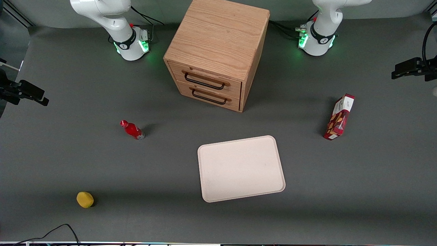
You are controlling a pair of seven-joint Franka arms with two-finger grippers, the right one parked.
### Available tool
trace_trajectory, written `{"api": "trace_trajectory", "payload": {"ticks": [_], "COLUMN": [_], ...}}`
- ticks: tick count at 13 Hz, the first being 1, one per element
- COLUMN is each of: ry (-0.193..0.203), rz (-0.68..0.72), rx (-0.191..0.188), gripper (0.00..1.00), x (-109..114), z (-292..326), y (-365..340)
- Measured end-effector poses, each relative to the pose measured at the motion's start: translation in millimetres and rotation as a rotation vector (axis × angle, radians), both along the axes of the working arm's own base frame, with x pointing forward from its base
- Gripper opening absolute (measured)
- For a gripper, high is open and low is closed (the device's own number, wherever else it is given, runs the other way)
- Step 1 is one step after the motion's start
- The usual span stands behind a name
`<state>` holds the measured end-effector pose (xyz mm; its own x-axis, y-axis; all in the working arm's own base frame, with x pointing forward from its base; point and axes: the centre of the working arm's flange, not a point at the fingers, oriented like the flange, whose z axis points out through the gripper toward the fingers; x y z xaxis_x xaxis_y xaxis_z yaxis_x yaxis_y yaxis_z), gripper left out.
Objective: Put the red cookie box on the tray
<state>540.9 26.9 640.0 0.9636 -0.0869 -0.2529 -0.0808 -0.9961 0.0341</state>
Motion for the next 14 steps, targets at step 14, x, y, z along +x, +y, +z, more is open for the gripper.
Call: {"api": "trace_trajectory", "payload": {"ticks": [14], "ry": [0.035], "rz": [-0.235], "rx": [-0.002], "gripper": [1.0], "x": [7.9], "z": [-215.8], "y": [19.1]}}
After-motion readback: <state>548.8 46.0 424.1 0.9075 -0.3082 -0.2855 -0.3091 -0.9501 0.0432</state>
